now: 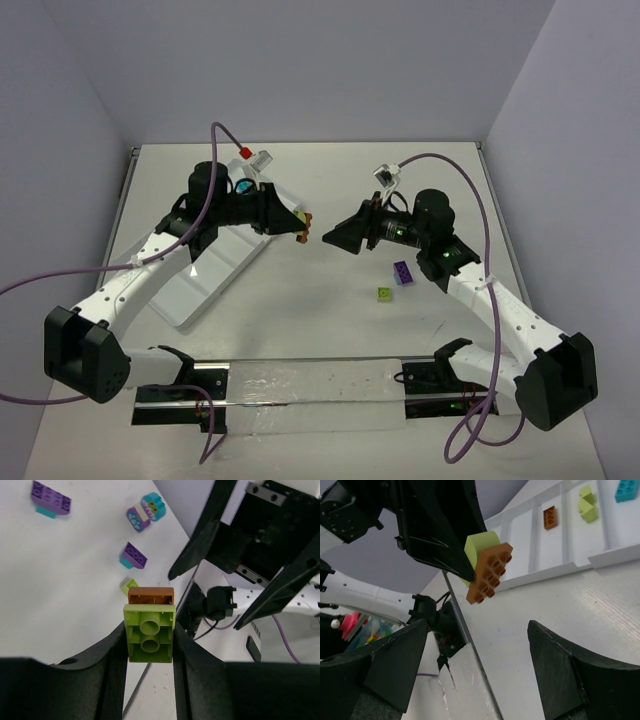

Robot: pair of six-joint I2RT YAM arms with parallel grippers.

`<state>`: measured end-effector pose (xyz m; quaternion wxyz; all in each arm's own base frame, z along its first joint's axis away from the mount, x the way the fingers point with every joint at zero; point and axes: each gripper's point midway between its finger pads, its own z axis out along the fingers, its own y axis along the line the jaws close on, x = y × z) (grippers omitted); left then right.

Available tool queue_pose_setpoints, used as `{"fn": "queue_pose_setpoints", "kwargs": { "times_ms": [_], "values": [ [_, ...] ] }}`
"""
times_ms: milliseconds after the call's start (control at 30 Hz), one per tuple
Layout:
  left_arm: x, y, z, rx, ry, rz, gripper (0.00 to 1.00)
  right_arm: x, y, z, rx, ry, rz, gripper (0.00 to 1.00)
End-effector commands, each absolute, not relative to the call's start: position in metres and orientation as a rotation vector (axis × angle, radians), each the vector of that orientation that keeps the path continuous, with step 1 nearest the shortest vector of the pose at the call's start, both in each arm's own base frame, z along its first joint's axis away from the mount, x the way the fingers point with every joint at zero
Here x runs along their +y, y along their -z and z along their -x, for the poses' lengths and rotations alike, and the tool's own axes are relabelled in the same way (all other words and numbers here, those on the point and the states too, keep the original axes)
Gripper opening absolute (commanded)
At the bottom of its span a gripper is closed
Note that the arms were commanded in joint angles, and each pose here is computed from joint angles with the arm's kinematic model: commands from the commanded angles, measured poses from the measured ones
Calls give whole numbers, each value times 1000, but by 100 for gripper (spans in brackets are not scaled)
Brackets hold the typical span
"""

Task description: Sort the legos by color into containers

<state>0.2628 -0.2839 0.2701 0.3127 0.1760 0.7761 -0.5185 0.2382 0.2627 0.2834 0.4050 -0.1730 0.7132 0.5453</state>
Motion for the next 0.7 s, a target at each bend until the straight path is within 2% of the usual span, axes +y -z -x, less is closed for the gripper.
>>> {"fn": "queue_pose_setpoints", "kwargs": {
  "times_ms": [0, 300, 500, 567, 667],
  "values": [
    [-294, -299, -252, 1885, 1473, -664, 0, 279, -305, -225, 1677, -1482, 597, 86],
    [-298, -315, -250, 1826, 1524, -727, 0, 294, -299, -225, 1688, -1557, 622, 84],
    [-300, -319, -251, 1815, 1536, -736, 0, 303, -296, -226, 1684, -1593, 636, 77],
    [-300, -318, -252, 1818, 1526, -730, 0, 305, -295, -225, 1681, -1605, 637, 71],
    [-299, -316, -253, 1824, 1523, -726, 0, 308, -291, -226, 1689, -1598, 639, 69]
  ]
}}
